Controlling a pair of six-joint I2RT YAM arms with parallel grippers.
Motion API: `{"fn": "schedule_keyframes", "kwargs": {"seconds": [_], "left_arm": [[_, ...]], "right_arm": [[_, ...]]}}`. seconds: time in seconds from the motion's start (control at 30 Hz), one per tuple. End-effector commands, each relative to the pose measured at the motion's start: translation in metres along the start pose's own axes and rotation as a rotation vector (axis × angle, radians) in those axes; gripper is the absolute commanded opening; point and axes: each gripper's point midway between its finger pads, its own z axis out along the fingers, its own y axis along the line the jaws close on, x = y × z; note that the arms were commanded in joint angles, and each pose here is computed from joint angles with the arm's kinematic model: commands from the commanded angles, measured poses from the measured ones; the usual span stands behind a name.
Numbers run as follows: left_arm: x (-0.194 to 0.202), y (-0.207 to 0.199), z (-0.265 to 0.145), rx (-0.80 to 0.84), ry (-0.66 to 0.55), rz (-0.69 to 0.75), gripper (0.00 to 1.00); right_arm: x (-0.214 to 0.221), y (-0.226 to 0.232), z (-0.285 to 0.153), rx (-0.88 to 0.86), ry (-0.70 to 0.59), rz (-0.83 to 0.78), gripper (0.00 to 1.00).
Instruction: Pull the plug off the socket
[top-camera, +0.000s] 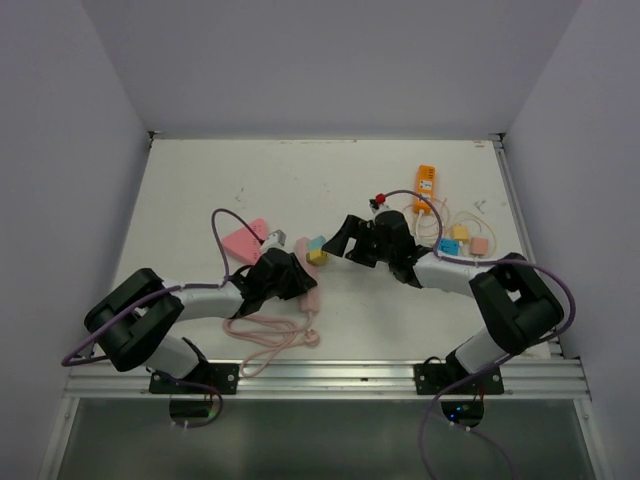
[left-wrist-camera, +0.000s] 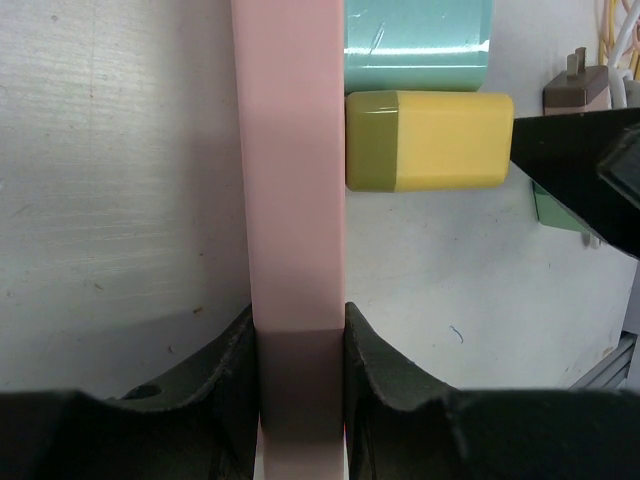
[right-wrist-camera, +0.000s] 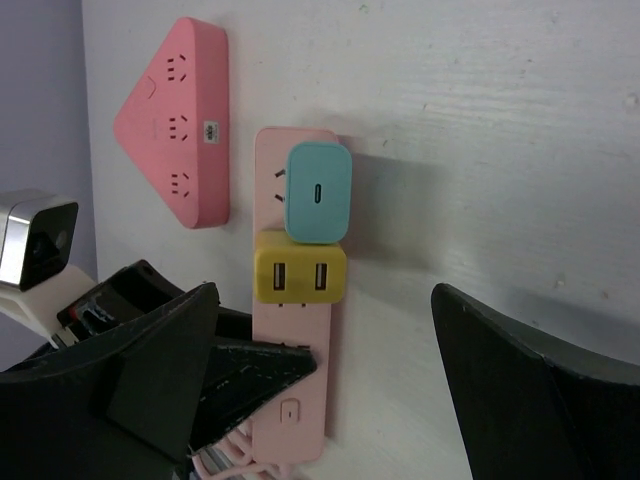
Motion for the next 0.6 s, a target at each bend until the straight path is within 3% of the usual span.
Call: {"fn": "schedule_keyframes", "kwargs": {"seconds": [0.0,0.33,0.5,0.57], "left_arm": [[0.031,0.047,0.000,-0.148,0.107,0.085,0.00],[0.030,0.045,0.000,-0.139,0.106,0.090,0.00],[0.031,0.045,0.000,-0.137,0.107,0.090,0.00],[0.030,0.044,0.000,-0.130,0.104,0.090,0.00]], "right_arm": [[-0.010,0.043,0.015,-0.163,0.000,-0.013,0.91],[0.007,0.041,0.041,-0.163,0.071,-0.044,0.80],[0.016,0.038,0.044,-0.169,0.097,-0.042,0.62],[0.018,0.038,0.044,-0.173,0.099,-0.041,0.51]]}}
